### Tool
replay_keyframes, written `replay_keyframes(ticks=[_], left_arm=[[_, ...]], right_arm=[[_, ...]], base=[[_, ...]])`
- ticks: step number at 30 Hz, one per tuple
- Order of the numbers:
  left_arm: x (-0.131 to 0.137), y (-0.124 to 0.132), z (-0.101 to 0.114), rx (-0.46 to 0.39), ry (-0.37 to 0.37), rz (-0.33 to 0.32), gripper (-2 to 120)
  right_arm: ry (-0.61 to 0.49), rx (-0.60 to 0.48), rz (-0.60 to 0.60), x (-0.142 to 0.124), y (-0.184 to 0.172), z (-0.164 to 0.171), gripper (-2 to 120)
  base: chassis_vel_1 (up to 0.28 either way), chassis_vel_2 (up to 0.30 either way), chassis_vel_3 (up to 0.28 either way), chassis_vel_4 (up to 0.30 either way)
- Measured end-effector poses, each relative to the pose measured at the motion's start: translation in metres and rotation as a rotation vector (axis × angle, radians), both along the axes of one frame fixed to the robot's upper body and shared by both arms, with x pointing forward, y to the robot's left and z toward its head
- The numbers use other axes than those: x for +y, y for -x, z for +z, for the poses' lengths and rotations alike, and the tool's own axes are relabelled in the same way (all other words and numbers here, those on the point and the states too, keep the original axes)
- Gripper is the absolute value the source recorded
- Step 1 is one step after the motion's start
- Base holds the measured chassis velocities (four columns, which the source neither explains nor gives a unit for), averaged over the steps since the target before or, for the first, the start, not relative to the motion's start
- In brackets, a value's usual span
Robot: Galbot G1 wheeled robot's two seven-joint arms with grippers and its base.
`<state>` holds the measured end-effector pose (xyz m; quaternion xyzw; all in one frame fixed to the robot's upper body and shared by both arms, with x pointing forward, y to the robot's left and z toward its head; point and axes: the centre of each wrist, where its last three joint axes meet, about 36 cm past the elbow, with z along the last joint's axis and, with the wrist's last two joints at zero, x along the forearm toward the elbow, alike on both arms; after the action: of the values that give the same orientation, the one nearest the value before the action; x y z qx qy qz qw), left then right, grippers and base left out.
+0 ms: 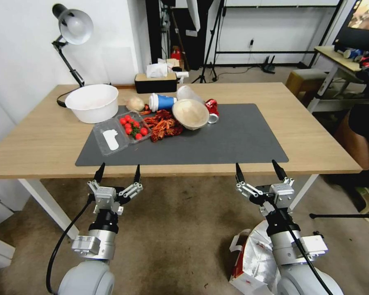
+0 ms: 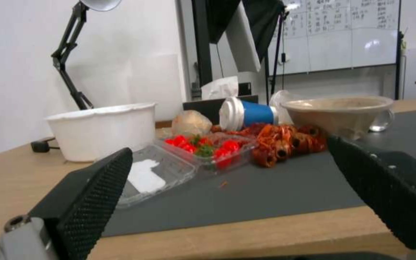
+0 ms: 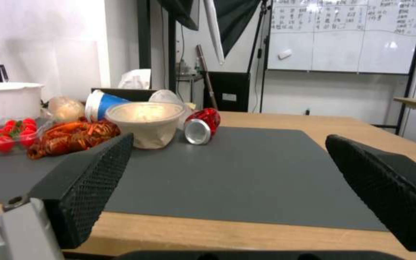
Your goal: Pick up the food delivery bag from the floor and place it on the table.
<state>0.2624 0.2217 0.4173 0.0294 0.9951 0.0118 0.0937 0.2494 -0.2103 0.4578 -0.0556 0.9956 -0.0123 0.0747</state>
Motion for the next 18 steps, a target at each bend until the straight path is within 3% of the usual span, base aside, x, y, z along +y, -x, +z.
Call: replay_keyframes(ticks=[18], left_arm=[[-0.0017, 0.0038, -0.0017, -0.003, -0.008, -0.001, 100]], right_arm=[[-0.003, -0.015, -0.009, -0.0046, 0.0001, 0.008, 100]], base=[[0.0, 0.0, 0.0, 0.0]])
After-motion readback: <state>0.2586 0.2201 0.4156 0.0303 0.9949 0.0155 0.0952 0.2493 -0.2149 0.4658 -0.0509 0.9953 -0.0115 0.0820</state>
